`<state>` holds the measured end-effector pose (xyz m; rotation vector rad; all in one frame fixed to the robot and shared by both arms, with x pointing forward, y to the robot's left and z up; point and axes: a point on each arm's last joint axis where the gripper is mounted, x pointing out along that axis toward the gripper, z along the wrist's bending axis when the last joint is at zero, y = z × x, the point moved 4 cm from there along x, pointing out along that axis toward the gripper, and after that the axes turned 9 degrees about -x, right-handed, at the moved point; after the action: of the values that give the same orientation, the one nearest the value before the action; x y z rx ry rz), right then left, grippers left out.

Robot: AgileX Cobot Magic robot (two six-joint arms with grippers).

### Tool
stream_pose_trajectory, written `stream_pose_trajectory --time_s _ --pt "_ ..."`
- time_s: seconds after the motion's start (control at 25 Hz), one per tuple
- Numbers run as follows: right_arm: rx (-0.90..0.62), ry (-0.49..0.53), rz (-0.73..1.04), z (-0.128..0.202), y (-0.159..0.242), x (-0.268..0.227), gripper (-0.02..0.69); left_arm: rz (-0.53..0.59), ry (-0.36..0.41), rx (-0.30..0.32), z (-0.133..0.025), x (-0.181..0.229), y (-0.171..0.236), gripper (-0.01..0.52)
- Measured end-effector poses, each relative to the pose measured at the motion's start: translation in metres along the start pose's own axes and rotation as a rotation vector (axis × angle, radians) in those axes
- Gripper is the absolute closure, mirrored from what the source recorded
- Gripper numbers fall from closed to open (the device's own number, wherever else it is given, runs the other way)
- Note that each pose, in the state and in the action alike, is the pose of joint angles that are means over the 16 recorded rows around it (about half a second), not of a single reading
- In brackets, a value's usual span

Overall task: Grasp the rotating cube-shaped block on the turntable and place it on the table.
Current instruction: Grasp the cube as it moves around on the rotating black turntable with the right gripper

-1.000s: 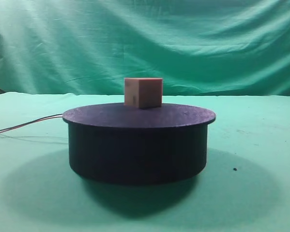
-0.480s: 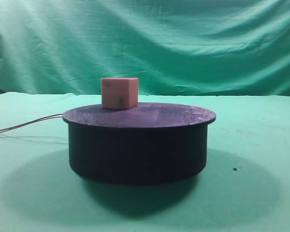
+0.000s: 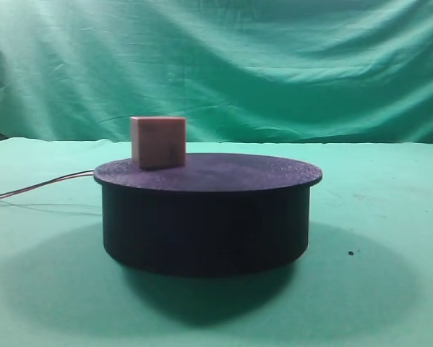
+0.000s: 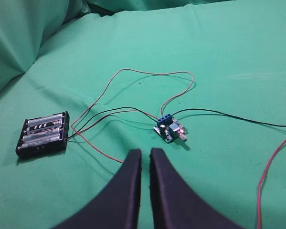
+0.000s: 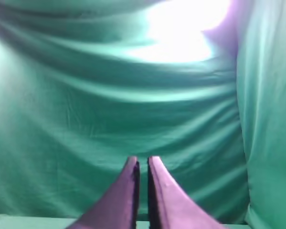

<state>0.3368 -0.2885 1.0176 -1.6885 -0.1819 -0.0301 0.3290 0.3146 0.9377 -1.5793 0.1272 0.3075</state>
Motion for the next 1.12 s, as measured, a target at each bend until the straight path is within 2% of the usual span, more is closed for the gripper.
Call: stream_pose_trajectory --time_s 0.16,0.52,0.84,1.12 --pt "0.065 -0.031 0.144 0.002 -0.005 0.011 0.665 0.000 0.000 0.000 0.000 0.000 0.000 0.514" --pt "0.149 -0.183 0.636 0.020 0.013 0.034 0.665 0.000 0.000 0.000 0.000 0.000 0.000 0.514" --pt "0.125 -0.407 0.892 0.051 0.024 0.048 0.665 0.000 0.000 0.000 0.000 0.000 0.000 0.514" --pt "0.034 -0.606 1.066 0.095 0.023 0.066 0.662 0.000 0.000 0.000 0.000 0.000 0.000 0.514"
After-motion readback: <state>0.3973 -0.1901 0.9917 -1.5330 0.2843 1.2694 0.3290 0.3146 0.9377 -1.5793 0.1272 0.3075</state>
